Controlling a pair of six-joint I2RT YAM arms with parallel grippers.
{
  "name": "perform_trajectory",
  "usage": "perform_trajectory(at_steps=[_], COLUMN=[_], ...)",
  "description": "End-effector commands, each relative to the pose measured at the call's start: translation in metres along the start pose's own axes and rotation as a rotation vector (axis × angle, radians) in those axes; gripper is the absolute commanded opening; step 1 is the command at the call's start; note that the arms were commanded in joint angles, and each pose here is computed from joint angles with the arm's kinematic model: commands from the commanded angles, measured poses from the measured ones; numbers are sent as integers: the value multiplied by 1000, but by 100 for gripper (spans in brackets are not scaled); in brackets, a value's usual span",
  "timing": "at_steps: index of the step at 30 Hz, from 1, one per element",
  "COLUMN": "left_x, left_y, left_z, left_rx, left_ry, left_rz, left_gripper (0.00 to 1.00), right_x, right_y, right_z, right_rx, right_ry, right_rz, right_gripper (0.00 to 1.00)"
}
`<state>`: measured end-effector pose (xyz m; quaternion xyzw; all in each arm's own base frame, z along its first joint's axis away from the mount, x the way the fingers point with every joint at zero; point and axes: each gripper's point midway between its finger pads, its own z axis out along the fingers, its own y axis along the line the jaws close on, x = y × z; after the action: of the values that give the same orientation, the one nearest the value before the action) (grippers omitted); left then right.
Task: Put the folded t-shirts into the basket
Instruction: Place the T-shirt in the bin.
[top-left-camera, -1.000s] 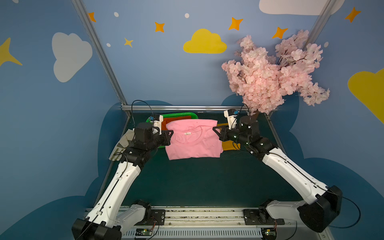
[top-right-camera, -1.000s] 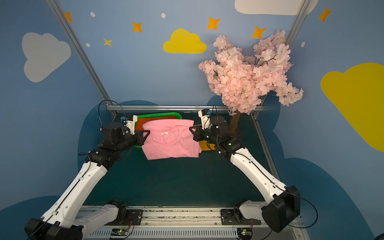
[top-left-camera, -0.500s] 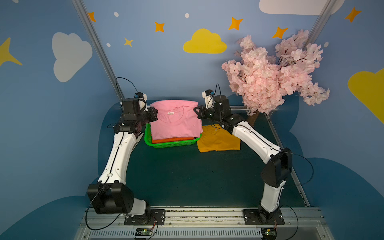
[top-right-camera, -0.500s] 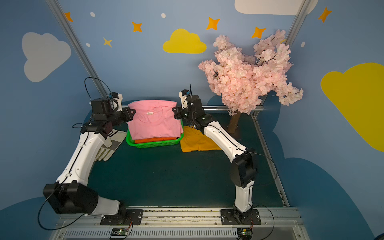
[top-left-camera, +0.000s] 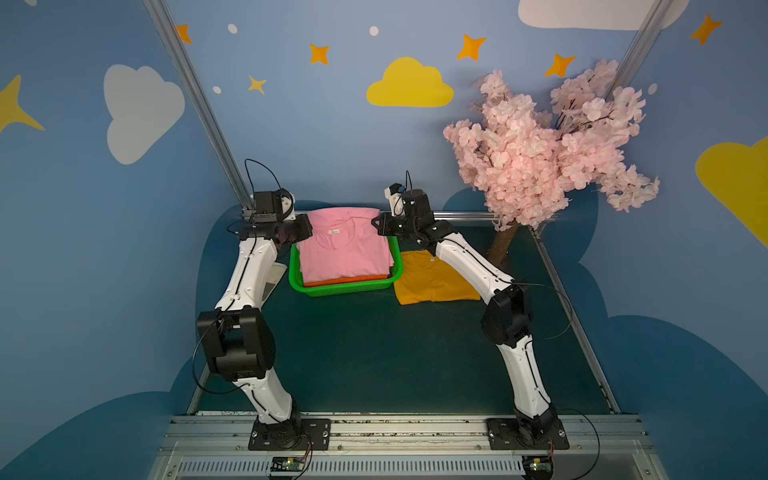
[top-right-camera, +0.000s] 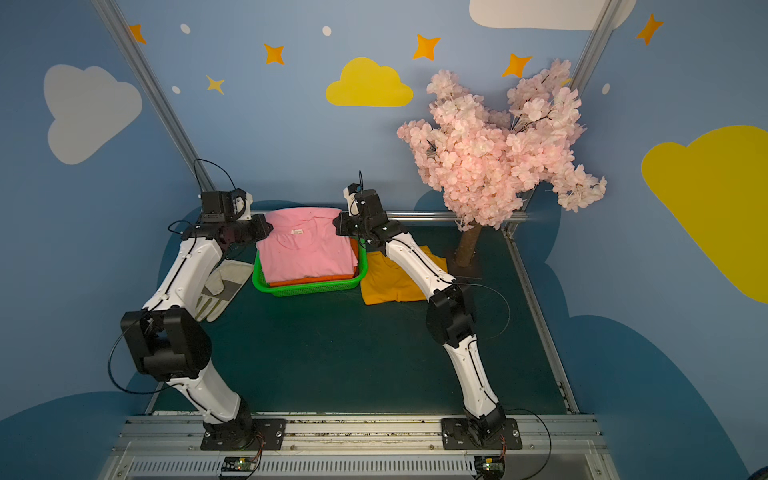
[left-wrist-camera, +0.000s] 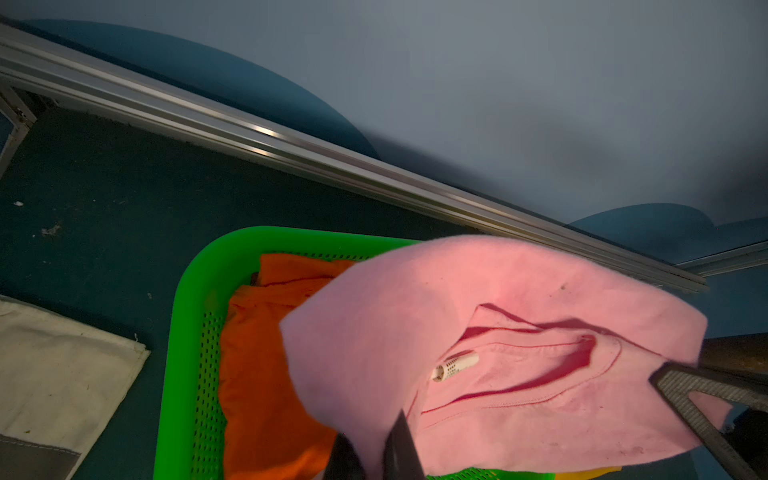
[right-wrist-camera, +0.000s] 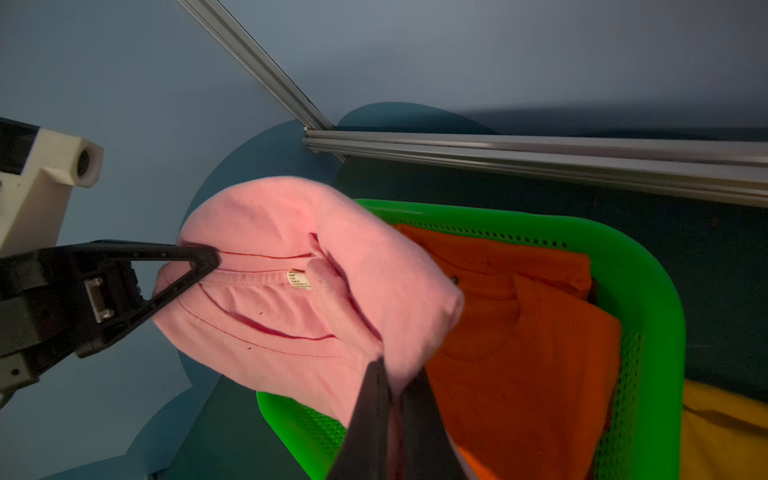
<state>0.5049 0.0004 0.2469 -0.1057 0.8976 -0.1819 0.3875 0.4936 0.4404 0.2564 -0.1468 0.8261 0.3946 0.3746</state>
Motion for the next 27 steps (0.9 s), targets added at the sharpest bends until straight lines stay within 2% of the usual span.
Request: perform_trajectory(at_steps=[1, 8, 13, 16, 18, 23, 27], left_x=[-2, 18, 22, 21, 16, 7, -5], left_y=[0, 19, 45, 56, 61, 67, 63], left_z=[-2, 15, 38, 51, 62, 86, 76], left_rx=[14, -31, -129, -167, -181, -194, -208], left_ry=[12, 73, 102, 110, 107, 155, 183], left_rz=[15, 0, -3, -5, -7, 1, 23], left_gripper=[2, 2, 3, 10, 19, 43, 56], right_x=[3, 27, 34, 34, 29, 15, -3], right_y=[6, -23, -56, -69, -80, -107, -104], right_z=[3, 20, 36, 46, 52, 62, 51], right_rx=[-22, 59, 148, 186, 228, 305, 276], right_ry=[18, 69, 58, 41, 7, -61, -73], right_rz=[15, 48, 65, 45, 20, -17, -34], right_gripper=[0, 0, 0, 0, 6, 31, 44])
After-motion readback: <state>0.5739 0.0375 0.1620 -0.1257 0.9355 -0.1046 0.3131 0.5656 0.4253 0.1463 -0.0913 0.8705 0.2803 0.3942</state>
